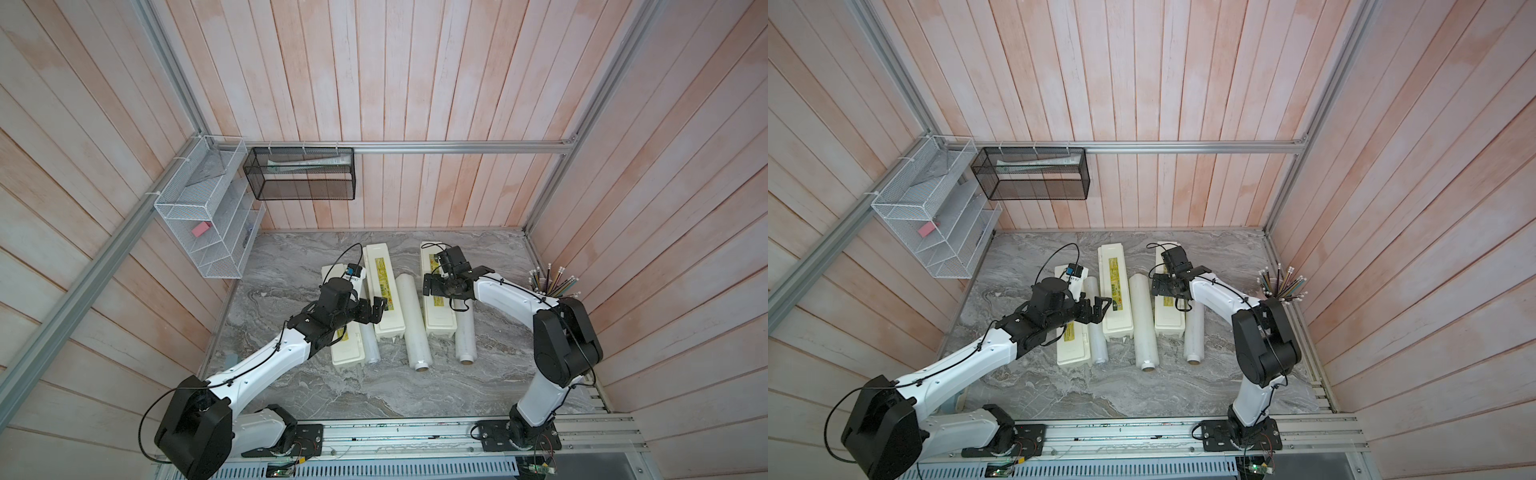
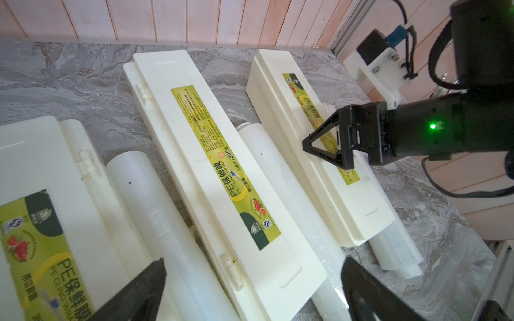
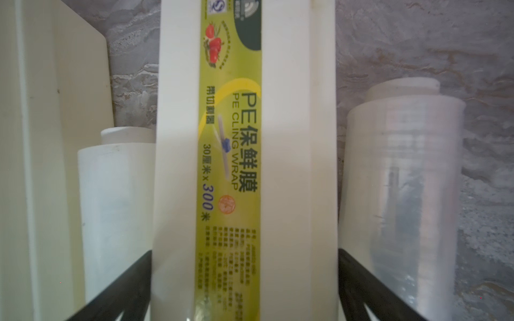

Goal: Put plastic wrap rolls into dispensers
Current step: Pick up the plastic wrap cutting box from the center of the board.

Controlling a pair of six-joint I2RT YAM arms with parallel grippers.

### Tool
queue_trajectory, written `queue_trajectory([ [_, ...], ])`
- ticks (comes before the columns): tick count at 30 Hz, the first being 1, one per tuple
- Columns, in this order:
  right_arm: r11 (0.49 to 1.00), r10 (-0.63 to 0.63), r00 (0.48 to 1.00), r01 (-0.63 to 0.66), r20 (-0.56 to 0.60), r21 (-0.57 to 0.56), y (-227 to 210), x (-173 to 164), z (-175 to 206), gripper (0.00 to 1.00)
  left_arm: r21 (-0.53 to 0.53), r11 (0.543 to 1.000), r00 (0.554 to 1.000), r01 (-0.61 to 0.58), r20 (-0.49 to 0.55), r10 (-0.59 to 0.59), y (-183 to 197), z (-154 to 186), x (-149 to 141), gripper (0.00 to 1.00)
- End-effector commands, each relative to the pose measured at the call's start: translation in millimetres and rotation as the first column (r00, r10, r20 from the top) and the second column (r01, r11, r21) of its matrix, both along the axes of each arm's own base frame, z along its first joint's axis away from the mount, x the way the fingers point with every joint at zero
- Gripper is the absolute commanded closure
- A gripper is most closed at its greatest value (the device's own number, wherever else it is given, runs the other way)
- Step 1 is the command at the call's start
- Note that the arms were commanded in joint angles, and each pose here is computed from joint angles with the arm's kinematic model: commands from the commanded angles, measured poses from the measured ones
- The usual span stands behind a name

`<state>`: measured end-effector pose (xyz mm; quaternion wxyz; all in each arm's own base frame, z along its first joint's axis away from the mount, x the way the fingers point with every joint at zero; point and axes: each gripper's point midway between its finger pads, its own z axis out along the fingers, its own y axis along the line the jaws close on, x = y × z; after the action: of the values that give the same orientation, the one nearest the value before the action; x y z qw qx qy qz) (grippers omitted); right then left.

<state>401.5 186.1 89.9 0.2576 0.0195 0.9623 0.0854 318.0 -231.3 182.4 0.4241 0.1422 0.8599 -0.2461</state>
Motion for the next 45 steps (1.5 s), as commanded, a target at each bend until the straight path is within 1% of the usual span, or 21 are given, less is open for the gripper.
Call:
queue_trajectory([
  [1,0.999,-0.014,0.998,0.011,-0.06,-0.048,-3.3,-9.2,-8.6,0.02,-0.029,0.999,0.999,0.033,0.021,-0.033,-12.4,10.5,1.9,0.0],
  [5,0.998,-0.014,0.997,0.009,-0.079,-0.063,-5.6,-13.2,-12.8,0.02,-0.032,0.998,0.998,0.056,0.027,-0.055,-18.5,11.0,0.6,0.0],
  [11,0.993,-0.004,0.99,-0.014,-0.144,-0.121,-9.4,-15.5,-22.6,0.02,-0.034,0.994,0.994,0.102,0.035,-0.101,-28.2,13.3,-3.1,0.0],
  [16,0.989,0.013,0.985,-0.037,-0.173,-0.141,-10.2,-18.2,-26.0,0.02,-0.028,0.992,0.992,0.126,0.032,-0.125,-33.1,10.9,-4.9,0.0],
  [20,0.986,0.014,0.984,-0.042,-0.176,-0.16,-13.6,-18.7,-25.3,0.02,-0.028,0.99,0.99,0.14,0.027,-0.139,-36.9,9.4,-6.2,0.0],
  [26,0.987,0.01,0.984,-0.038,-0.178,-0.157,-12.9,-15.3,-29.6,0.03,-0.031,0.985,0.985,0.172,0.036,-0.171,-45.1,11.0,-9.9,0.0],
  [28,0.989,0.001,0.987,-0.025,-0.162,-0.145,-12.8,-11.6,-26.8,0.06,-0.037,0.984,0.984,0.174,0.044,-0.173,-47.9,12.1,-10.2,0.0],
  [33,0.997,-0.013,0.99,0.002,-0.137,-0.08,-15.0,-2.2,-16.3,0.2,-0.079,0.977,0.978,0.199,0.082,-0.193,-61.5,19.8,-12.6,0.0],
  [35,0.998,-0.019,0.992,0.012,-0.121,-0.061,-16.7,1.2,-9.2,0.21,-0.078,0.973,0.972,0.217,0.104,-0.209,-69.5,23.8,-14.2,0.0],
  [38,0.999,-0.035,0.995,0.033,-0.091,-0.033,-21.0,6.3,5.9,0.21,-0.036,0.961,0.948,0.276,0.178,-0.266,-86.5,33.1,-20.9,0.0],
  [43,0.993,-0.053,0.998,0.057,-0.046,0.099,-26.1,14.9,36.1,0.21,0.015,0.943,0.9,0.334,0.292,-0.323,-110.2,39.8,-27.2,0.0],
  [45,0.984,-0.061,0.998,0.065,-0.034,0.167,-28.9,17.9,49.2,0.21,0.062,0.935,0.87,0.349,0.348,-0.348,-118.6,39.6,-30.0,0.0],
])
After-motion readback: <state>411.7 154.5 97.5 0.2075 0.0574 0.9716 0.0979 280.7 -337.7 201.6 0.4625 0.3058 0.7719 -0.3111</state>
